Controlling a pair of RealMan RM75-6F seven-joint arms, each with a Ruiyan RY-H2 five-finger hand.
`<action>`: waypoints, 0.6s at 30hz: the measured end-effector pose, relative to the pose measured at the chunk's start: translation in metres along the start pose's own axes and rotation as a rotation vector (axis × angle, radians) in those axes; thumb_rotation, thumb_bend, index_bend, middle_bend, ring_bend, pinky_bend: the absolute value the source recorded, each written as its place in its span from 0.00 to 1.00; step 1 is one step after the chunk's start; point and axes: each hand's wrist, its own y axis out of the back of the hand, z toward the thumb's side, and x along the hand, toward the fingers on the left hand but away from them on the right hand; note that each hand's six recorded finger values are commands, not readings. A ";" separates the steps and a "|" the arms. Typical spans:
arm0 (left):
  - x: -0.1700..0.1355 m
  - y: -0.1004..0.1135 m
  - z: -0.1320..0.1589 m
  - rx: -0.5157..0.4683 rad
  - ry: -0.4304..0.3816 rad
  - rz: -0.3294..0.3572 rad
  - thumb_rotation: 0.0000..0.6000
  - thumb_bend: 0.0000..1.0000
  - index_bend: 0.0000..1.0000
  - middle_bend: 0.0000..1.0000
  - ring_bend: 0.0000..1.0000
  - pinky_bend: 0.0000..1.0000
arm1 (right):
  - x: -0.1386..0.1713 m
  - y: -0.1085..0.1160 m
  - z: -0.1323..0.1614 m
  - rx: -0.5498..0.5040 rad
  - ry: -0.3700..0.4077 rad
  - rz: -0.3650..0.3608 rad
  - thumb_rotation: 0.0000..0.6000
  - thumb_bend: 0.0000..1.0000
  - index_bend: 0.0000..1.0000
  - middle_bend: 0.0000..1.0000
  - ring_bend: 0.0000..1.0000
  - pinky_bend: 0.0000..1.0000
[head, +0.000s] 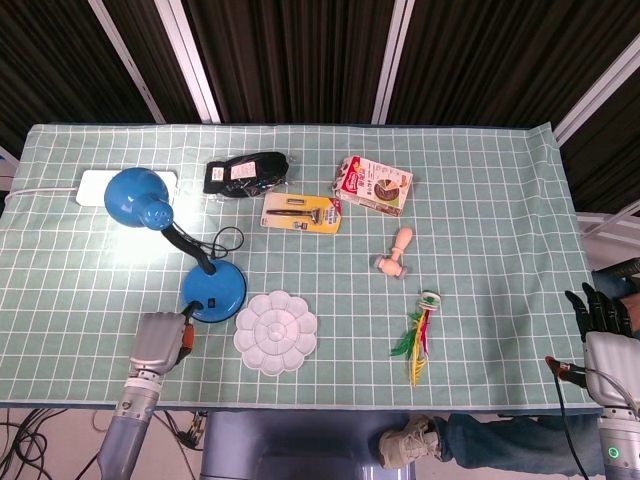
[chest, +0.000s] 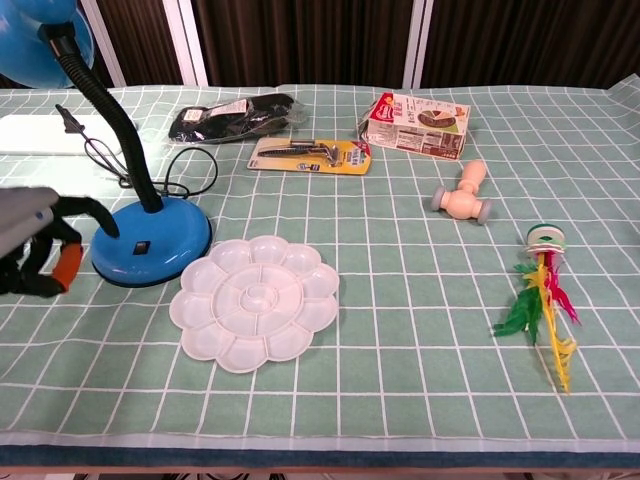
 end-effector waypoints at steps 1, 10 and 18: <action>-0.002 0.009 -0.001 -0.006 -0.001 0.025 1.00 0.50 0.21 0.43 0.41 0.50 | 0.000 0.000 0.000 0.000 0.000 0.000 1.00 0.17 0.12 0.03 0.02 0.00; -0.036 0.073 -0.057 0.009 0.062 0.107 1.00 0.33 0.15 0.15 0.10 0.18 | 0.001 0.000 0.001 0.002 0.001 0.000 1.00 0.17 0.12 0.03 0.02 0.00; -0.078 0.082 -0.114 -0.027 0.149 0.092 1.00 0.28 0.11 0.05 0.02 0.07 | 0.001 0.000 0.002 0.002 0.007 -0.001 1.00 0.17 0.12 0.03 0.02 0.00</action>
